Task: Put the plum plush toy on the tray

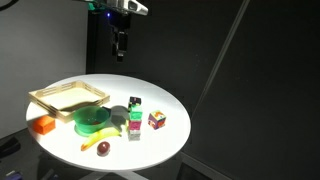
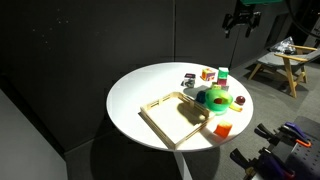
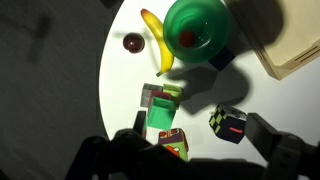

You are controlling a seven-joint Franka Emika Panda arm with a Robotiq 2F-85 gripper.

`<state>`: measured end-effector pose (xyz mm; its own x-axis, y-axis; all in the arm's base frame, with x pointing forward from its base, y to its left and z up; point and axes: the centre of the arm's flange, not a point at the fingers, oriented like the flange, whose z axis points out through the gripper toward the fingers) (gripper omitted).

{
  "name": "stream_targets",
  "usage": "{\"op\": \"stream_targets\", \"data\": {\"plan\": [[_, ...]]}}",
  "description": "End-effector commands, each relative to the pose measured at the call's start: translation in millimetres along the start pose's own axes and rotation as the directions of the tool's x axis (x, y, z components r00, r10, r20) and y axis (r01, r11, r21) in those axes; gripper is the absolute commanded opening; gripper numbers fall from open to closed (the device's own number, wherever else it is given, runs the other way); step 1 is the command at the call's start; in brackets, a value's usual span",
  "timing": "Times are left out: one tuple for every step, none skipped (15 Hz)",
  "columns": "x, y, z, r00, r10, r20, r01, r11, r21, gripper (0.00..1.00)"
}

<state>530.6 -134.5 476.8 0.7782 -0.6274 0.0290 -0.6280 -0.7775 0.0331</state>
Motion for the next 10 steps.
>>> {"op": "stream_targets", "data": {"plan": [[-10.3, 17.7, 1.9, 0.999, 0.05, -0.019, -0.05, 0.999, 0.01, 1.0], [-11.8, 20.5, 3.9, 0.998, 0.056, -0.017, -0.056, 0.998, 0.009, 1.0], [-13.1, 22.6, 5.9, 0.998, 0.059, -0.016, -0.059, 0.998, 0.008, 1.0], [-14.3, 23.9, 7.2, 0.998, 0.054, -0.017, -0.054, 0.999, 0.005, 1.0], [-15.9, 24.2, 7.3, 0.999, 0.049, -0.021, -0.049, 0.999, 0.006, 1.0], [-5.0, 16.6, 10.5, 0.999, 0.035, 0.002, -0.035, 0.999, 0.004, 1.0], [-6.2, 17.2, 11.4, 0.999, 0.035, 0.001, -0.035, 0.999, 0.005, 1.0], [-7.4, 17.7, 11.8, 0.999, 0.035, 0.0, -0.035, 0.999, 0.006, 1.0], [-8.2, 18.1, 11.8, 0.999, 0.035, -0.001, -0.035, 0.999, 0.007, 1.0], [-8.7, 18.4, 11.5, 0.999, 0.035, -0.001, -0.035, 0.999, 0.007, 1.0]]}}
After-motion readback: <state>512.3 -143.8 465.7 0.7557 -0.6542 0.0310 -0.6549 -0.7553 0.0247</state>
